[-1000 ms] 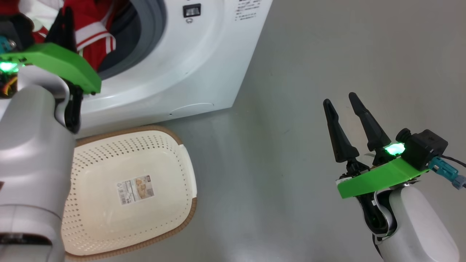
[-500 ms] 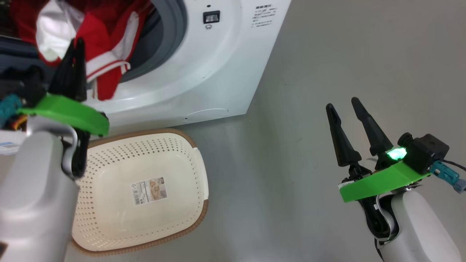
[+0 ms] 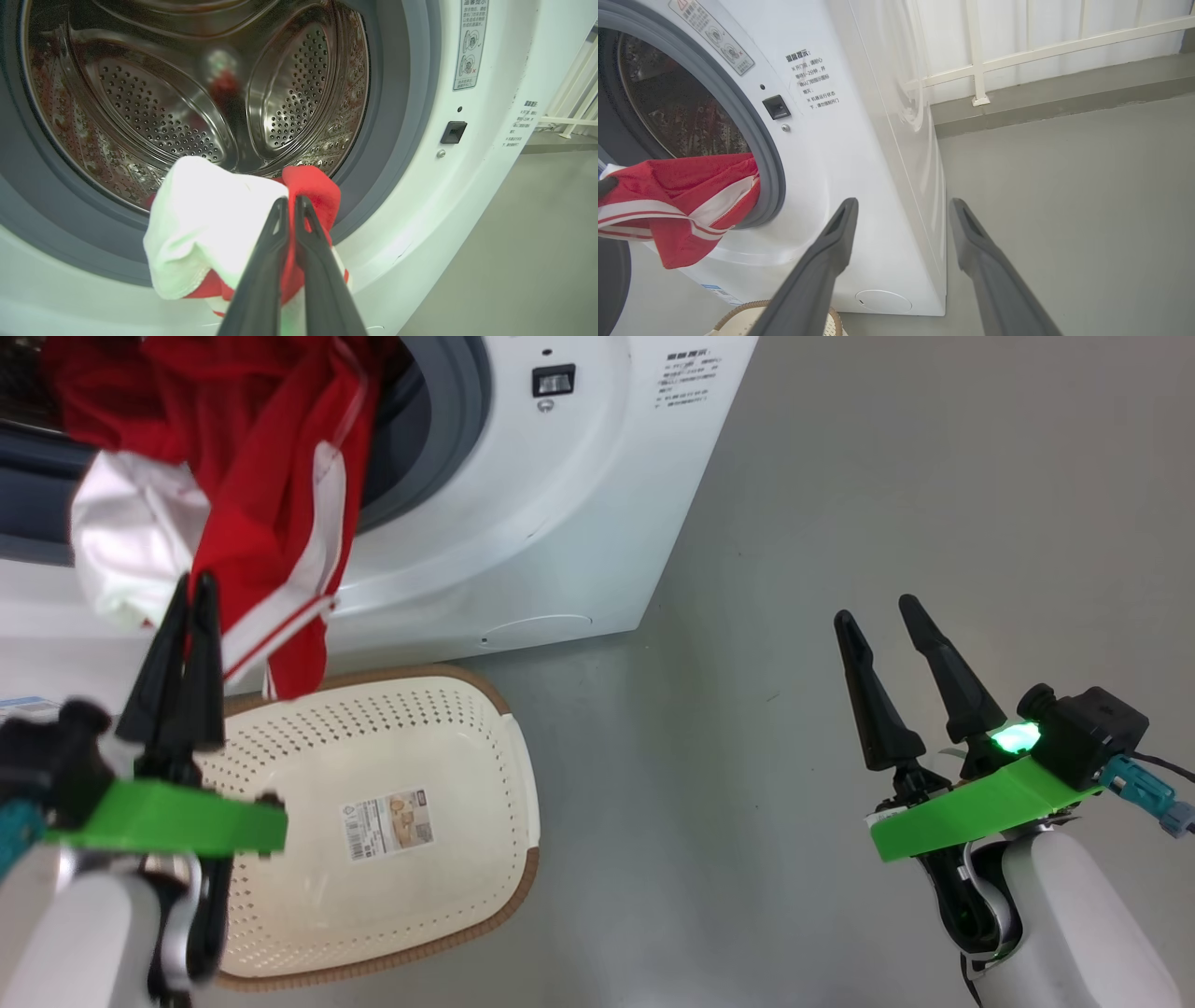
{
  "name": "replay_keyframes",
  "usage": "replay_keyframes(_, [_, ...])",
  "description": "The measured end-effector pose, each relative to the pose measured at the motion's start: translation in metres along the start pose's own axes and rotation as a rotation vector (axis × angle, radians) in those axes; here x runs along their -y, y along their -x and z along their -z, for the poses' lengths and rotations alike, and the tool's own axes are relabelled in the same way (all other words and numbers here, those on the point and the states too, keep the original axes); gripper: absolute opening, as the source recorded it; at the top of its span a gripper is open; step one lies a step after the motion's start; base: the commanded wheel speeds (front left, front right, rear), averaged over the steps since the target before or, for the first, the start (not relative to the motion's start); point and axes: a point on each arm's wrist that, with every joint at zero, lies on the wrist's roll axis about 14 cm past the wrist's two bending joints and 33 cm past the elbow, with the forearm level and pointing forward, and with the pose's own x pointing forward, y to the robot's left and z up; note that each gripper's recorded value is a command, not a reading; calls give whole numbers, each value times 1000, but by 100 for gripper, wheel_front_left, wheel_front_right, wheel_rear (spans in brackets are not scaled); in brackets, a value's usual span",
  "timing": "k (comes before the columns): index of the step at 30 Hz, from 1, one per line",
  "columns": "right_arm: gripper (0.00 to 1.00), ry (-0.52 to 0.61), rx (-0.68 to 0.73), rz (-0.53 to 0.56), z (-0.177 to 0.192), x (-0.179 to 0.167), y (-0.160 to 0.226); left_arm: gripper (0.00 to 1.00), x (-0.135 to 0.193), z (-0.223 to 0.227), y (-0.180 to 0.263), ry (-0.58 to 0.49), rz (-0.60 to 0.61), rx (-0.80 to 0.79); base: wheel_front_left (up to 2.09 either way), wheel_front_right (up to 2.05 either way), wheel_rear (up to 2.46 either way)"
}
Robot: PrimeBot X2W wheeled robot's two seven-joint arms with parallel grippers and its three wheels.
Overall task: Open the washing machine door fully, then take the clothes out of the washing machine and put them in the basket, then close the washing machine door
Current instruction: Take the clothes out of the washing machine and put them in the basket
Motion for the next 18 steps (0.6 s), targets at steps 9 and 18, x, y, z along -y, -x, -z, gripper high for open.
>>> replay_keyframes(9, [100,-9,-10,7,5,3,-1,0,2,-1,44,30,-54,-4,0,0,0])
replay_keyframes(18, [100,-7,-17,2,7,2,-2,0,-3,15,57,35,-84,-46,0,0,0])
